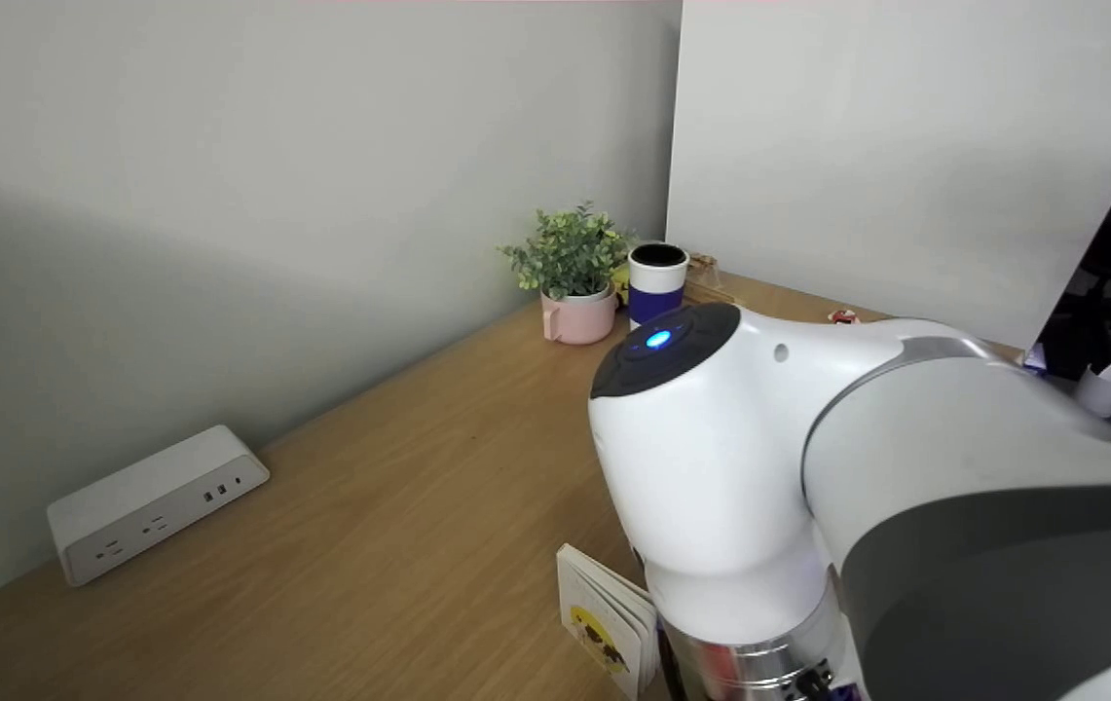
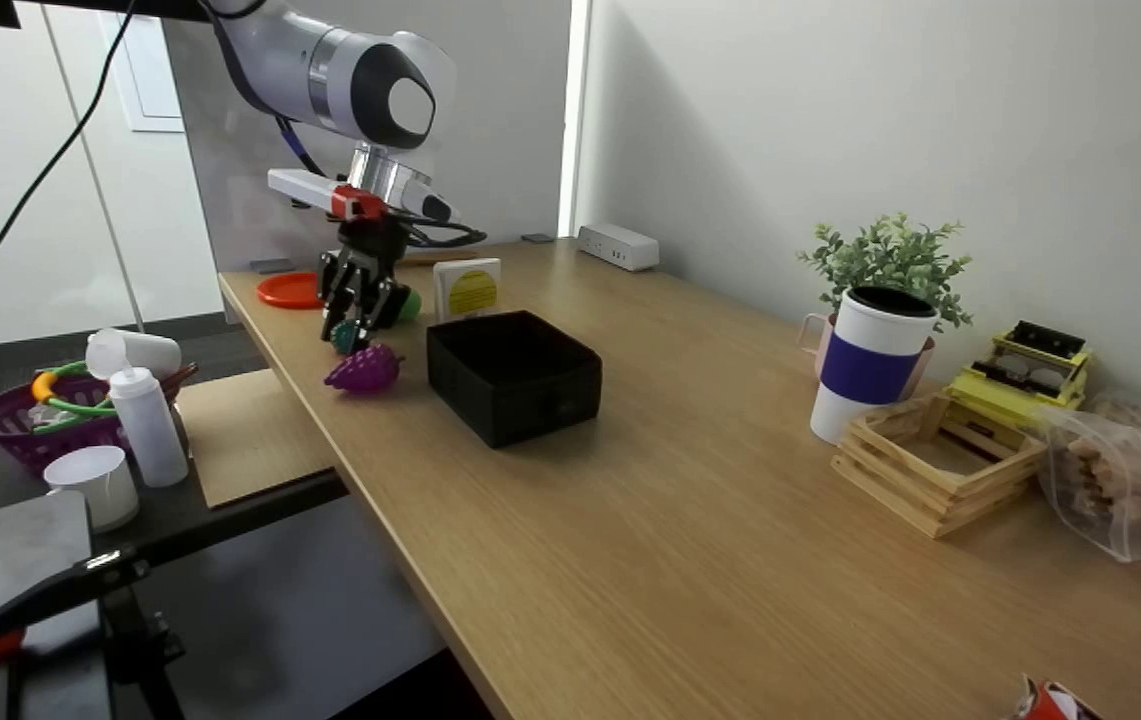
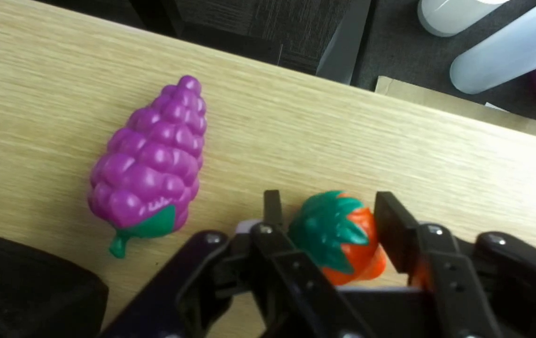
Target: Put the grapes and green and red object in black basket
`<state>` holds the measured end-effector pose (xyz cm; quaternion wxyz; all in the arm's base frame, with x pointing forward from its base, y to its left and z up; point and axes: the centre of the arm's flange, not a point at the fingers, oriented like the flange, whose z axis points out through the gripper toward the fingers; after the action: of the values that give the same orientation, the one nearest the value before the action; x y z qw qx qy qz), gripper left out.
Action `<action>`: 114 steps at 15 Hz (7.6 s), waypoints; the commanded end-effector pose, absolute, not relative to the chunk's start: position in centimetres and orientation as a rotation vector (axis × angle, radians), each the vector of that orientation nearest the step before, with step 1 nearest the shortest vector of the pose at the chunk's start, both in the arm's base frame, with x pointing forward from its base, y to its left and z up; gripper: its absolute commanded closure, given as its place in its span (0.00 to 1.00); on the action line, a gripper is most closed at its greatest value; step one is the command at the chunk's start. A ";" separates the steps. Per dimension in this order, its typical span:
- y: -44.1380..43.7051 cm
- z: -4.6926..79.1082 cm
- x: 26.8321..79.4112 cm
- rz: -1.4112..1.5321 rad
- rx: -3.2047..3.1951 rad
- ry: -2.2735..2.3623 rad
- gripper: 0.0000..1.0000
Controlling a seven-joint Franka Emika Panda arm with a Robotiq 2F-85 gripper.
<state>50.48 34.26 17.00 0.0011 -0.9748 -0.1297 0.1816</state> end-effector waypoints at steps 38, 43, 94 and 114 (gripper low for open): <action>30.7 29.5 50.3 0.357 -3.172 -0.104 0.85; 27.1 28.3 50.4 0.387 -3.143 -0.006 0.85; 17.2 24.0 53.1 0.105 -3.034 0.093 0.85; 17.9 21.4 53.1 0.176 -2.986 0.134 0.02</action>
<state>52.79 17.43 21.80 0.0647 -0.9951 0.0495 0.0565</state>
